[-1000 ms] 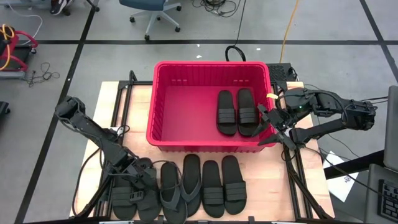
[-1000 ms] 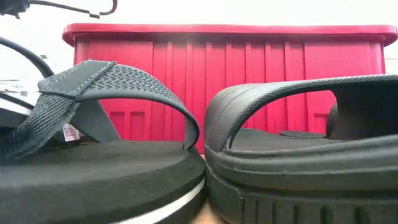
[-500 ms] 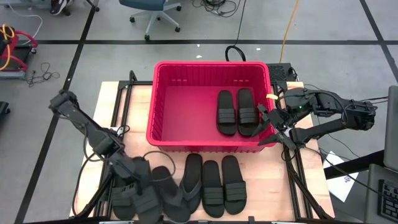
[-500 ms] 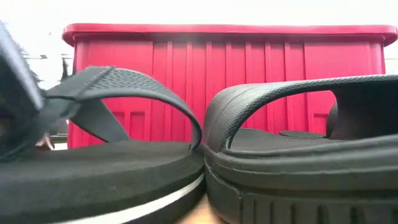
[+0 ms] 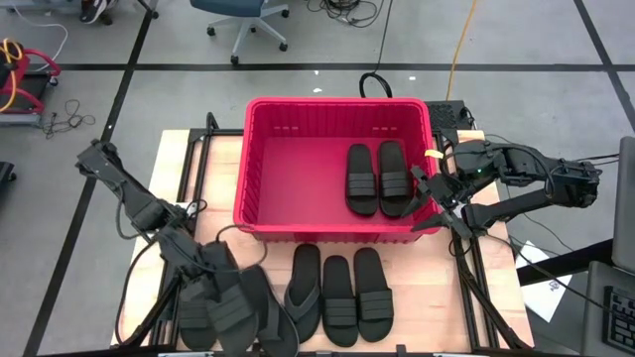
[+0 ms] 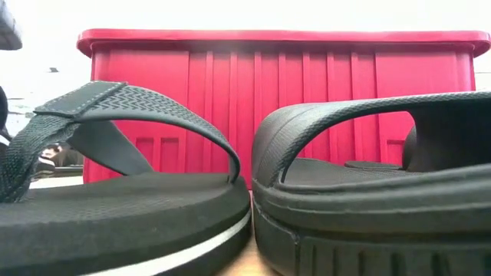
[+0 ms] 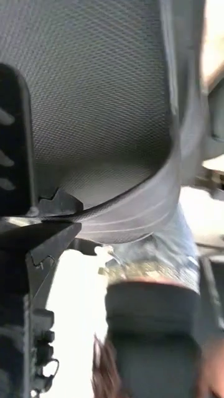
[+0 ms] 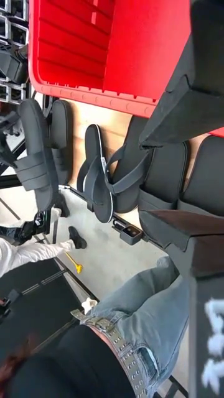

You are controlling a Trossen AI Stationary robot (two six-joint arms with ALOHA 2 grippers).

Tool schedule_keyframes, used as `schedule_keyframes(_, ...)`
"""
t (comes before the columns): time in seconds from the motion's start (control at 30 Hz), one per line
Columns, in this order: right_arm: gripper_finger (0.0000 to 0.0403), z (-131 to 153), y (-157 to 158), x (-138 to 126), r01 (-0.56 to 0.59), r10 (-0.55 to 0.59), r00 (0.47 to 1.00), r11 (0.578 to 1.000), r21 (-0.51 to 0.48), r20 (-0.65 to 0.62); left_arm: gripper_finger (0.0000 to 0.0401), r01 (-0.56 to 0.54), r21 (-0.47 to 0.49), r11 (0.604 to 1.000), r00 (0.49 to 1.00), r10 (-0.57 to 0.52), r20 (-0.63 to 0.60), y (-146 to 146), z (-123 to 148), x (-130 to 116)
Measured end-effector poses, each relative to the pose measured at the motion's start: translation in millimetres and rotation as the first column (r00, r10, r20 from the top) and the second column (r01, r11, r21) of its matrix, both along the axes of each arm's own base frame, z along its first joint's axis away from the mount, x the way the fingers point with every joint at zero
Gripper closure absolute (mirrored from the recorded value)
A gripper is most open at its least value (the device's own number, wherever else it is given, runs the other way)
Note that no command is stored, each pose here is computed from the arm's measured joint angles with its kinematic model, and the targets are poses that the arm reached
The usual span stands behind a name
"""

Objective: Pick and place slides into bin
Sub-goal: Put the black slide into the red bin

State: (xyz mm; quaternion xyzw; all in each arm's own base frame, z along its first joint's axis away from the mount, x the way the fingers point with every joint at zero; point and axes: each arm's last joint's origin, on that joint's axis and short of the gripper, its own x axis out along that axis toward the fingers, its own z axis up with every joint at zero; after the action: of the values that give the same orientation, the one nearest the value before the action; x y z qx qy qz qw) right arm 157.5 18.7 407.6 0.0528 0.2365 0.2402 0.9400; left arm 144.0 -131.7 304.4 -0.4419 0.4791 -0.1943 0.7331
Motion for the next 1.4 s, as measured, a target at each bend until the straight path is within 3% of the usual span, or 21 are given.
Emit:
schedule_keyframes(0.1,0.0238,1,0,0,0.0,0.0,1.0,1.0,0.0,0.007,0.0401,-0.049,-0.006,0.999,0.993,0.049,0.103,6,10,-4)
schedule_keyframes(0.23,0.0238,1,0,1,0.0,0.0,1.0,1.0,0.001,0.015,0.0401,-0.143,0.054,0.988,0.961,0.126,0.246,17,22,-9)
schedule_keyframes(0.43,0.0238,1,0,1,0.007,-0.007,1.0,1.0,-0.003,0.015,0.0401,-0.275,0.158,0.948,0.837,0.155,0.525,33,62,-10)
schedule_keyframes(0.6,0.0238,1,-3,2,0.105,-0.104,0.994,0.993,-0.049,0.017,0.0401,-0.376,0.277,0.884,0.741,0.107,0.662,48,97,-13)
schedule_keyframes(0.73,0.0238,1,-4,2,0.139,-0.138,0.99,0.988,-0.066,0.021,0.0401,-0.46,0.402,0.792,0.706,0.051,0.706,62,115,-14)
schedule_keyframes(0.9,0.0238,1,-4,2,0.137,-0.136,0.99,0.988,-0.066,0.02,0.0401,-0.569,0.548,0.613,0.656,-0.064,0.752,77,133,-7)
schedule_keyframes(1.0,0.0238,1,-4,2,0.138,-0.137,0.99,0.988,-0.066,0.021,0.0401,-0.61,0.613,0.501,0.653,-0.12,0.748,87,140,0)
schedule_keyframes(1.17,0.0238,0,-4,2,0.138,-0.137,0.99,0.988,-0.066,0.02,0.0401,-0.641,0.683,0.351,0.675,-0.167,0.719,103,148,13)
schedule_keyframes(1.3,0.0238,1,-4,2,0.138,-0.137,0.99,0.988,-0.066,0.021,0.0401,-0.621,0.73,0.286,0.711,-0.189,0.678,118,147,30)
schedule_keyframes(1.4,0.0238,1,-4,2,0.138,-0.137,0.99,0.988,-0.066,0.021,0.0401,-0.578,0.765,0.284,0.743,-0.204,0.637,131,140,47)
